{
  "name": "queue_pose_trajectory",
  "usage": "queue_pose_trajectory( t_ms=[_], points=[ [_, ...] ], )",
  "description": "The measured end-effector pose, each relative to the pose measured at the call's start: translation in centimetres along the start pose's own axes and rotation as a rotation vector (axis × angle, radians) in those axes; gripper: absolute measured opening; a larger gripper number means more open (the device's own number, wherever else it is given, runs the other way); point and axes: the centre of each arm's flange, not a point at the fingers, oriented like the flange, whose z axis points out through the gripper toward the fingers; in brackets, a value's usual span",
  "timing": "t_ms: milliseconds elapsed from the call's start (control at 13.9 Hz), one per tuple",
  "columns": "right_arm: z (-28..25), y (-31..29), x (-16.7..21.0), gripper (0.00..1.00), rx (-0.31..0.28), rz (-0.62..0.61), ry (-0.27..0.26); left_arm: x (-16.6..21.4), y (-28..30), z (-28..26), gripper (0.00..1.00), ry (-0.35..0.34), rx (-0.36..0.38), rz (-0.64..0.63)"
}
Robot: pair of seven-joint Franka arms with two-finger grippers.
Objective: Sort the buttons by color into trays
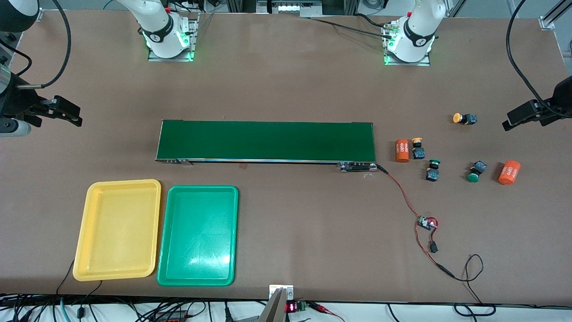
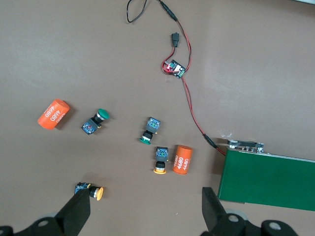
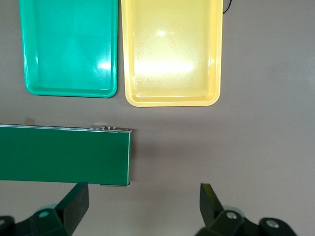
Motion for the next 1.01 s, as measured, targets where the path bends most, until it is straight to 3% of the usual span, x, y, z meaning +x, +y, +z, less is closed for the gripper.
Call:
queue_pose_trajectory(
  t_ms=[1008],
  points=[
    [0.0,0.01,0.0,1.0,0.0,0.0,0.0,0.37,0.09,0.59,1.0,-0.004,0.0,0.04]
  ],
)
